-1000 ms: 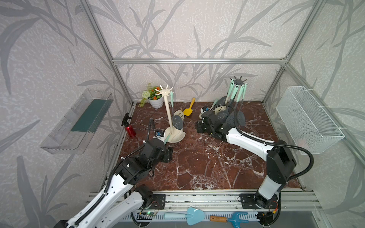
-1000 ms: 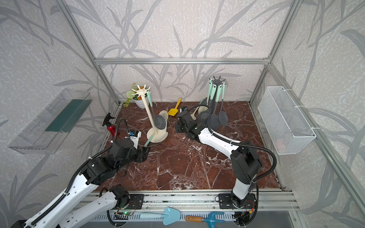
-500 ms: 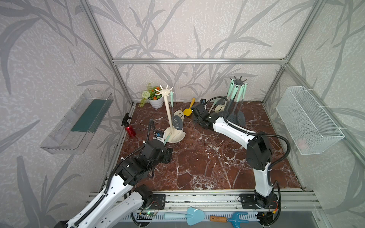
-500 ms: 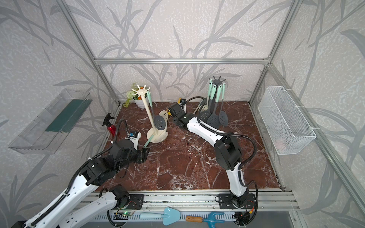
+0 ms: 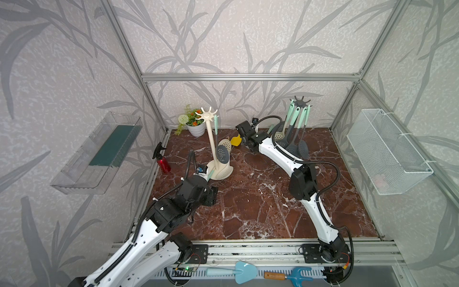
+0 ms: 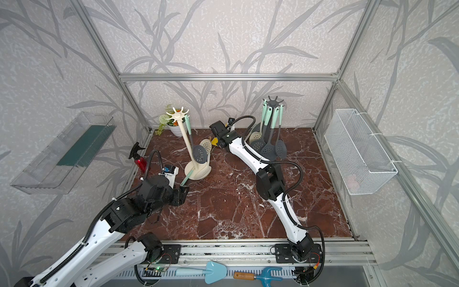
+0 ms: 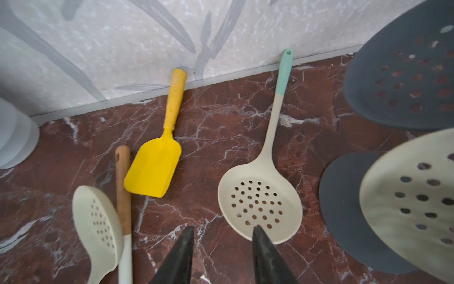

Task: Hang the skimmer on the kitchen utensil rack
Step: Move the skimmer to the center of the board.

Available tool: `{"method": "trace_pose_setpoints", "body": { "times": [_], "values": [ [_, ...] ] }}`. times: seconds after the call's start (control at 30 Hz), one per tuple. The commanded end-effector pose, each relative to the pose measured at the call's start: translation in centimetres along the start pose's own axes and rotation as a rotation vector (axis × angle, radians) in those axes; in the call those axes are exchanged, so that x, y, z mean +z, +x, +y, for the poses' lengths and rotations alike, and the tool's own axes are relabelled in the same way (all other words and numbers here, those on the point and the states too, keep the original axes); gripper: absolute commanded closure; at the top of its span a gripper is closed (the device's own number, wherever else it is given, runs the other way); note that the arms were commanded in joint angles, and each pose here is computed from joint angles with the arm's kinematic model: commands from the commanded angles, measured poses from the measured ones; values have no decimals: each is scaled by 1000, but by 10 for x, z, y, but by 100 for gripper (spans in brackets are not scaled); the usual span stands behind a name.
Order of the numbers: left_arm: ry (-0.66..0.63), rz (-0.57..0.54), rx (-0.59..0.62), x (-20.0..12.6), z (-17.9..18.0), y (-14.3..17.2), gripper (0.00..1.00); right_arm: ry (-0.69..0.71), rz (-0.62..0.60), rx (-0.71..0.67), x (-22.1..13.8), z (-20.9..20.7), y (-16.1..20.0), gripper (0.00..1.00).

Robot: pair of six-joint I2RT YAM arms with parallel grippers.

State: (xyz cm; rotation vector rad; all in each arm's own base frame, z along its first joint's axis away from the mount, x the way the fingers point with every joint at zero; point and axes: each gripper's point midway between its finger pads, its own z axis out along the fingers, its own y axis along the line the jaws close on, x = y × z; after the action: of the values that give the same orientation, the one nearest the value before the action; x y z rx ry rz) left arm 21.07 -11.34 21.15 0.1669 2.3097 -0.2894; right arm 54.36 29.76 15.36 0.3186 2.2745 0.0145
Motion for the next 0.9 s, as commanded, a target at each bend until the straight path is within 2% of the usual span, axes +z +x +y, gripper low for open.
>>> {"method": "trace_pose_setpoints", "body": {
  "times": [0.0,0.13,0.4,0.87],
  "values": [
    [-8,0,7,1,2,1,35,67,36,11,13,-18,0,58],
    [-13,-10,7,-2,4,-1,35,94,34,47,36,-27,0,58],
    [-29,-39,-5,-8,9,-3,36,58,6,103,75,-32,-8,57],
    [-18,-51,7,-9,9,-2,36,83,7,169,111,-43,7,56]
  ]
}}
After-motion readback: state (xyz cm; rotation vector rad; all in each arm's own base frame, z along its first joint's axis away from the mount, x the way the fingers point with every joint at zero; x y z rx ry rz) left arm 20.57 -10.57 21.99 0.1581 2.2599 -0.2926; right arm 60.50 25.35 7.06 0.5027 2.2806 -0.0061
